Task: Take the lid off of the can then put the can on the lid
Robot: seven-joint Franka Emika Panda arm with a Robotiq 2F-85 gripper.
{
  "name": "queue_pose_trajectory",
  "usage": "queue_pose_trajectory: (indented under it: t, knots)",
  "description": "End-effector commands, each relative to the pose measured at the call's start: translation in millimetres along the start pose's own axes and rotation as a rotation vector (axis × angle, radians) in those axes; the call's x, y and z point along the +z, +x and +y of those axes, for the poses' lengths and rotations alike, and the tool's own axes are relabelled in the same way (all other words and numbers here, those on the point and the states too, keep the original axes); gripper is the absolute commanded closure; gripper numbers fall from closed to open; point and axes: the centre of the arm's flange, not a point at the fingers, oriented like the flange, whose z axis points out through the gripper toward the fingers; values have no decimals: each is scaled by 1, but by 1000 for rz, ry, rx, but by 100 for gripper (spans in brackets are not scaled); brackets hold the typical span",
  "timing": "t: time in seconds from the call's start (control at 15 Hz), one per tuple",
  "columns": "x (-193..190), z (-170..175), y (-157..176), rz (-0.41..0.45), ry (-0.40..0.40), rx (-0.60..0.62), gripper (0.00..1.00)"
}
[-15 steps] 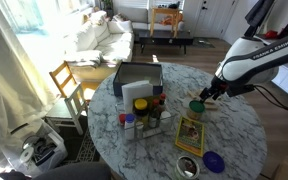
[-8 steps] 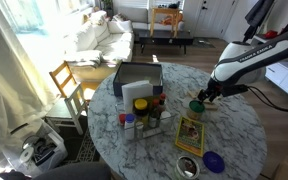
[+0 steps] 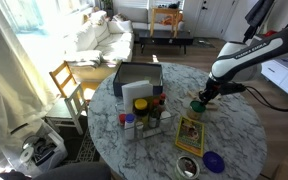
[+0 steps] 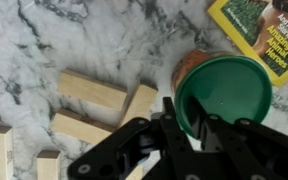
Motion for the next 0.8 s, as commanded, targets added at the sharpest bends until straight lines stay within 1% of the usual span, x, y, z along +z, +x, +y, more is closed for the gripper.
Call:
queue_pose_trajectory:
  t: [0.0,0.33,0.47,0.73]
  knots:
    - [11,4,8,-48,52,-1,100]
    - [6,10,9,-64,53,3,100]
    - [-3,15,9,-52,37,5,100]
    - [-36,40,0,-6,-68,-16,100]
